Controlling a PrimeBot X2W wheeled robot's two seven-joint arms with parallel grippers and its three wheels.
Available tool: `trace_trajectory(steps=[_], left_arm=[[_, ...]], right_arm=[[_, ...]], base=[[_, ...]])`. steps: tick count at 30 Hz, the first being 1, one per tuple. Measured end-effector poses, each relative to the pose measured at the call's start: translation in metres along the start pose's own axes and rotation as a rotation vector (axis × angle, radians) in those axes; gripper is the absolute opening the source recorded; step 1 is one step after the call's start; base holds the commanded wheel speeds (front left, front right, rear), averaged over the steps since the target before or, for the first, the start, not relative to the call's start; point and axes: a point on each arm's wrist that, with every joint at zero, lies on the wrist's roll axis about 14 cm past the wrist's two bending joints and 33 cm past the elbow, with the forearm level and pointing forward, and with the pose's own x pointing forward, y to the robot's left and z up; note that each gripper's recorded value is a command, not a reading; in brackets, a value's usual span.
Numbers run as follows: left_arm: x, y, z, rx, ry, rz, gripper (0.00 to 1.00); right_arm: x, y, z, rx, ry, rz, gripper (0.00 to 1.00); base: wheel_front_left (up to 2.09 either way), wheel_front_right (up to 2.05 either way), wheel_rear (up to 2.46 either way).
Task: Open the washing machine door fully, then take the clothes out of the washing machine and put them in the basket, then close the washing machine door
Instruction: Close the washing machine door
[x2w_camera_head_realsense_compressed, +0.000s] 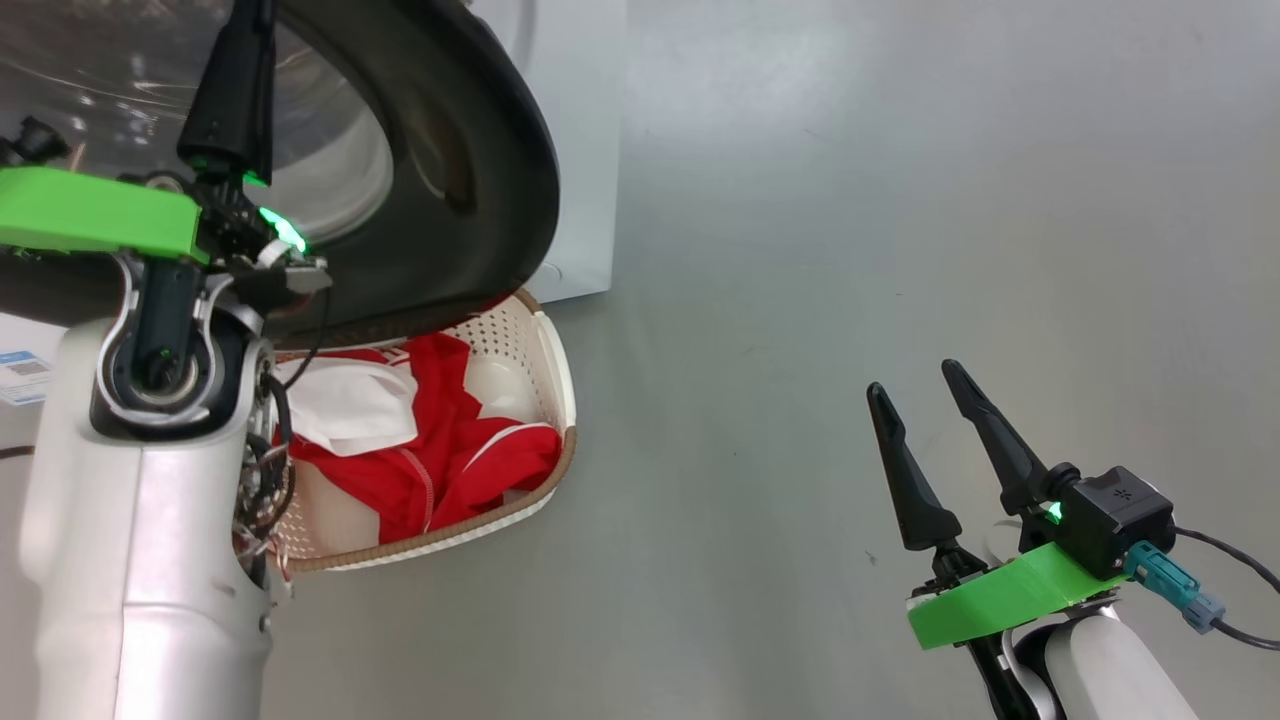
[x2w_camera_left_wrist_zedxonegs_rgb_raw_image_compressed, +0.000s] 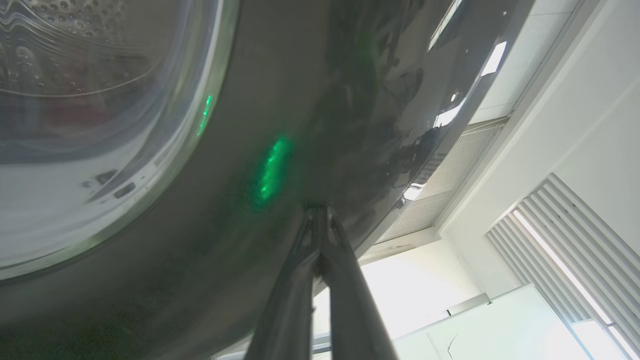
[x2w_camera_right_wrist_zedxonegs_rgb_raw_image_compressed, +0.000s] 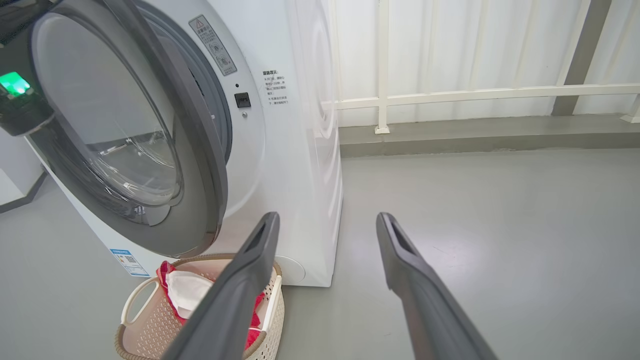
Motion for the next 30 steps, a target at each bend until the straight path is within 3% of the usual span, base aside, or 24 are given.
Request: trace_trajectory(steps=[21, 22, 23, 24, 30], left_arm=[[0.017, 0.005, -0.015, -0.012, 0.039, -0.001, 0.0], [0.015, 0.005, -0.015, -0.01, 0.04, -0.001, 0.27], [0.012, 0.004, -0.013, -0.008, 0.038, -0.001, 0.7], [0.009, 0.005, -0.012, -0.006, 0.034, 0.003, 1.0], [-0.021, 0.015, -0.001, -0.001, 0.001, 0.046, 1.0]], right_arm=[[-0.005, -0.013, 0.005, -0.012, -0.009, -0.038, 1.0], [-0.004, -0.011, 0.005, -0.011, -0.011, -0.034, 1.0], [-0.003, -0.01, 0.006, -0.009, -0.013, -0.029, 1.0], [-0.003, -0.008, 0.007, -0.008, -0.016, -0.024, 1.0], [0.0, 0.004, 0.012, 0.005, -0.033, 0.011, 1.0]], base=[[0.0, 0.0, 0.0], [0.0, 0.0, 0.0], [0.0, 0.0, 0.0], [0.0, 0.0, 0.0], [0.0, 0.0, 0.0]])
